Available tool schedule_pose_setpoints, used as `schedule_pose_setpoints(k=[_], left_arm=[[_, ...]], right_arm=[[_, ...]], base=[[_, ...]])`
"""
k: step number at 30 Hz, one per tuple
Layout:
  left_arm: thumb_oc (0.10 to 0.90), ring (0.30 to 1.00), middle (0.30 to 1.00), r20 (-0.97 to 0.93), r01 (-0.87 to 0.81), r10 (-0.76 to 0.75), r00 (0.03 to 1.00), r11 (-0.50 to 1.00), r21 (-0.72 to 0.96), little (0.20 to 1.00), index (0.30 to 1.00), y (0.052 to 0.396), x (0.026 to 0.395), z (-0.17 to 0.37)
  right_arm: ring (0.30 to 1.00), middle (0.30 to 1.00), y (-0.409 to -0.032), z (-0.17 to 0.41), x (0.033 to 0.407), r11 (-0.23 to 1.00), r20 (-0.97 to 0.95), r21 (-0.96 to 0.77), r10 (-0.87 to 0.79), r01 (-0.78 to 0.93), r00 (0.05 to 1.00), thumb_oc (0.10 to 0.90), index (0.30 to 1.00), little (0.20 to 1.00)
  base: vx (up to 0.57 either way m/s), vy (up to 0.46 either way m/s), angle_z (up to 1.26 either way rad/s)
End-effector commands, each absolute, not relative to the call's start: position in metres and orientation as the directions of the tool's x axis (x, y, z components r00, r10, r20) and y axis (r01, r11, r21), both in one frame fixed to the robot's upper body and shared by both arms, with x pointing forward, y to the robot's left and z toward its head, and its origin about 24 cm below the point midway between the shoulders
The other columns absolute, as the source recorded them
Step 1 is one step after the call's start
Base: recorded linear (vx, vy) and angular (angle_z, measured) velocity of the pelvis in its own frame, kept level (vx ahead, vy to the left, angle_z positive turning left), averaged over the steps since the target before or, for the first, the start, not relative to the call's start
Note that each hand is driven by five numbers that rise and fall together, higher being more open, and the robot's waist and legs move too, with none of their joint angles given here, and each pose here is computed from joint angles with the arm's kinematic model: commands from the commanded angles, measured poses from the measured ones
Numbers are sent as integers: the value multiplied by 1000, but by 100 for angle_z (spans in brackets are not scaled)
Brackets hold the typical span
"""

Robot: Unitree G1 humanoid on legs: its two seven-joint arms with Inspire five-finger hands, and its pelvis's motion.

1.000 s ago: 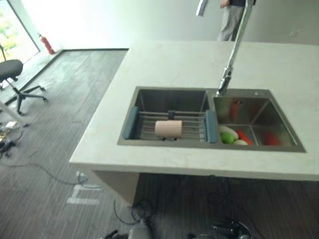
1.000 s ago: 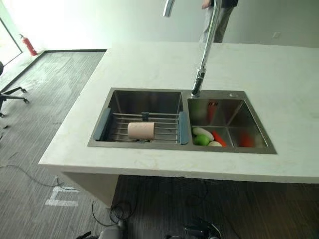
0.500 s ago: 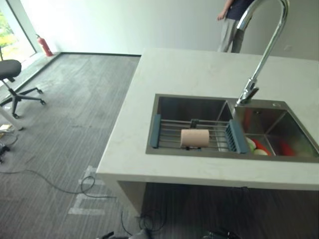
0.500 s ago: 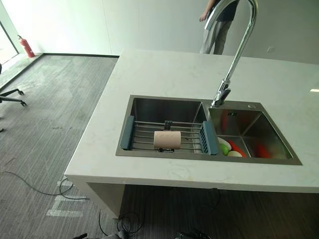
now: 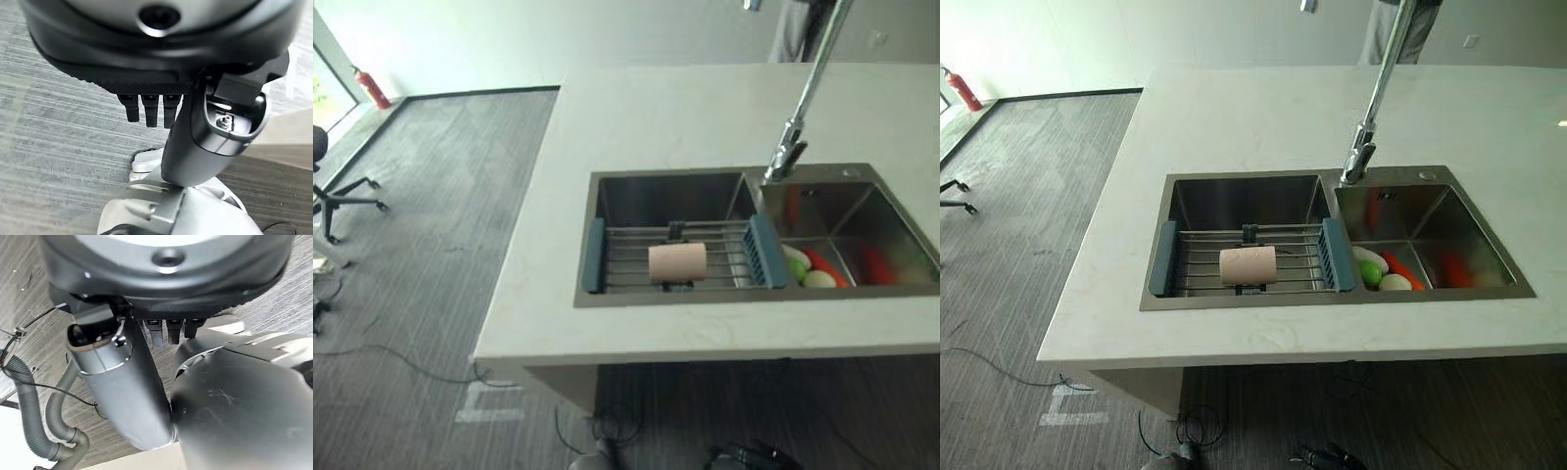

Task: Place the dishes in the dishwasher.

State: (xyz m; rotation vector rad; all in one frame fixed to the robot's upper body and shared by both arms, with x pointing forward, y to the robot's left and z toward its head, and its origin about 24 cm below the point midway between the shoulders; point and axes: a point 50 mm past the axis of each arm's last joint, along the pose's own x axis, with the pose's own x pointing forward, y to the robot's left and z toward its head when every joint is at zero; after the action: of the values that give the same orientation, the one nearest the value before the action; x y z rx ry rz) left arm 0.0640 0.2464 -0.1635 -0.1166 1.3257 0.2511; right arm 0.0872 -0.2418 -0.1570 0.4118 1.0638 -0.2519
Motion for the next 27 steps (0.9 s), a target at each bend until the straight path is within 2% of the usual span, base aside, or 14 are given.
schedule_pose_setpoints(k=[1, 4, 5, 8, 10, 14, 15, 16, 17, 18, 23, 25, 27], left_arm=[[800, 900, 900, -873, -228, -34, 486, 960, -164, 900, 900, 207, 143, -149], [800, 900, 900, -862, -254, -26, 506, 951, -178, 900, 900, 207, 147, -147], [800, 900, 900, -858, -270, -14, 514, 946, -177, 900, 900, 209, 147, -146], [800, 900, 900, -848, -412, 82, 524, 896, -167, 900, 900, 225, 144, -143], [800, 900, 900, -792, -563, 319, 521, 825, -37, 900, 900, 273, 131, -133], [800, 900, 900, -622, -655, 572, 534, 746, 123, 900, 900, 342, 138, -94], [800, 900, 900, -535, -632, 653, 536, 731, 260, 900, 900, 363, 140, -76], [800, 900, 900, -387, -571, 746, 542, 664, 482, 900, 900, 387, 144, -52], [800, 900, 900, -304, -557, 776, 553, 615, 558, 900, 900, 402, 151, -31], [800, 900, 900, -129, -577, 807, 576, 513, 635, 900, 900, 427, 164, 18], [800, 900, 900, 215, -659, 749, 626, 362, 660, 900, 900, 455, 187, 130], [800, 900, 900, 309, -670, 693, 651, 333, 664, 900, 900, 452, 196, 164], [800, 900, 900, 457, -689, 545, 702, 359, 630, 900, 900, 435, 212, 213]], right_arm=[[900, 900, -234, -149, 122, 877, -829, 243, -33, 414, 559, 800, 900, 900], [900, 900, -233, -150, 121, 869, -844, 232, -43, 437, 535, 800, 900, 900], [900, 900, -234, -152, 118, 854, -868, 213, -58, 476, 493, 800, 900, 900], [900, 900, -238, -153, 112, 820, -877, 215, -78, 531, 474, 800, 900, 900], [900, 900, -250, -152, 108, 811, -883, 191, -105, 554, 458, 800, 900, 900], [900, 900, -265, -149, 102, 798, -882, 163, -146, 580, 449, 800, 900, 900], [900, 900, -267, -148, 100, 795, -882, 157, -155, 586, 446, 800, 900, 900], [900, 900, -269, -148, 97, 795, -881, 149, -163, 588, 444, 800, 900, 900], [900, 900, -270, -148, 96, 791, -879, 147, -170, 594, 445, 800, 900, 900], [900, 900, -271, -148, 94, 780, -875, 143, -188, 610, 446, 800, 900, 900], [900, 900, -272, -148, 92, 769, -874, 139, -200, 624, 442, 800, 900, 900], [900, 900, -271, -148, 92, 768, -876, 141, -198, 625, 440, 800, 900, 900], [900, 900, -268, -150, 91, 771, -883, 138, -189, 622, 430, 800, 900, 900]], base=[[27, 18, 7], [6, 3, 2], [0, 0, 0], [36, 3, 15], [35, 58, 2], [-2, 64, 0], [-21, 50, 8], [-20, 31, 7], [-33, 13, 9], [-34, -3, 7], [-18, -20, 12], [17, -44, 8], [38, -64, 2]])
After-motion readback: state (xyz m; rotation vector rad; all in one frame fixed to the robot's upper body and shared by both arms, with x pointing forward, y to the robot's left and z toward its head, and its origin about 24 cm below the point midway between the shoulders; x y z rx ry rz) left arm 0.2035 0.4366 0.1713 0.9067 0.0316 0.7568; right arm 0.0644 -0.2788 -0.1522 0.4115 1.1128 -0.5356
